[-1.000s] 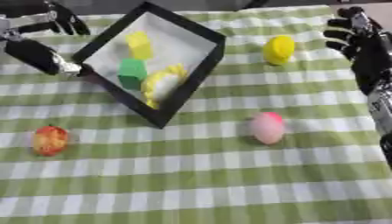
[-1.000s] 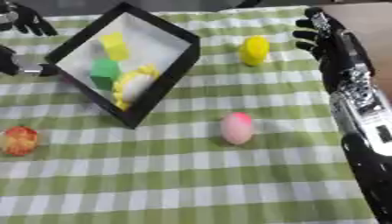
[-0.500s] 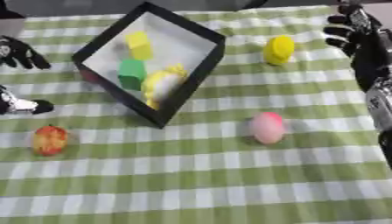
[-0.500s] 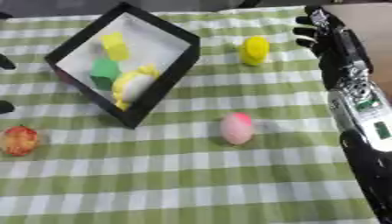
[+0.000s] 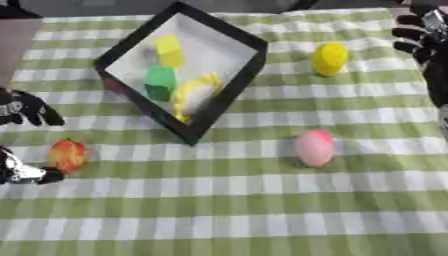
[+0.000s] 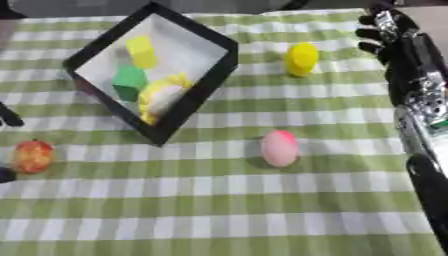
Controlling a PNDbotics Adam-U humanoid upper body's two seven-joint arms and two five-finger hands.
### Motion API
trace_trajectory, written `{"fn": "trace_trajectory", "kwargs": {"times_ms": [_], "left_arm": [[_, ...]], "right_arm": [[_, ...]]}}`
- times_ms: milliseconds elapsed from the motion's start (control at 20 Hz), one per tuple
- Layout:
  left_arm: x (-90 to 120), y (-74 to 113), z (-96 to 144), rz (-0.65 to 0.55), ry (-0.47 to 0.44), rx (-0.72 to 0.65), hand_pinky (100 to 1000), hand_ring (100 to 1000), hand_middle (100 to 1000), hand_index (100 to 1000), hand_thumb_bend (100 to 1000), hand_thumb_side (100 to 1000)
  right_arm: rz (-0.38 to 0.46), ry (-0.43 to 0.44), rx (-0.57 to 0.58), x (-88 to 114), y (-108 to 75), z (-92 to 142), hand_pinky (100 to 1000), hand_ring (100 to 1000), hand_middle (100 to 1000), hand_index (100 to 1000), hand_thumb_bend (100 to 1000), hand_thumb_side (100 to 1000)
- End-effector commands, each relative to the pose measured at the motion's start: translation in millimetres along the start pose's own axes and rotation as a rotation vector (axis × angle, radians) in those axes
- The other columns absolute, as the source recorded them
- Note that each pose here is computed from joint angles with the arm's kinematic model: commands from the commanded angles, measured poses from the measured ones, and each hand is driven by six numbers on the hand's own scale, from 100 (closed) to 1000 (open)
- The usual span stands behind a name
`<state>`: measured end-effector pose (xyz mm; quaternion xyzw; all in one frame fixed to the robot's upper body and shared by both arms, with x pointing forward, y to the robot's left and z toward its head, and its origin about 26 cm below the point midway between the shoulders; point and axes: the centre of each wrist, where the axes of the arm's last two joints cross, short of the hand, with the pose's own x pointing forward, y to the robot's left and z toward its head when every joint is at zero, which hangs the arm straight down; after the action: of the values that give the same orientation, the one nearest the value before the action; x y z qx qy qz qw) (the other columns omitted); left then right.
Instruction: Pick up objects on the table and place them in the box.
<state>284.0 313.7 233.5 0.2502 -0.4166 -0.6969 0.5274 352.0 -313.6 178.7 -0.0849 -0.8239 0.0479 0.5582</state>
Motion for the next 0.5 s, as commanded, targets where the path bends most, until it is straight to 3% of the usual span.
{"fn": "trace_trajectory", "kwargs": {"times_ms": [50,500], "left_arm": [[-0.7,3.6,8.1,-0.021,0.029,0.027,805,801,759,847,545,520],[3.8,0.3,-7.0,-0.040,0.070,0.080,798,798,756,847,541,478]], "right_arm": [[0.015,-0.042,0.011,12.4,-0.9,-4.3,841,811,767,869,100,740],[0.005,-0.032,0.017,10.4,1.1,-3.4,840,807,764,868,100,744]]}}
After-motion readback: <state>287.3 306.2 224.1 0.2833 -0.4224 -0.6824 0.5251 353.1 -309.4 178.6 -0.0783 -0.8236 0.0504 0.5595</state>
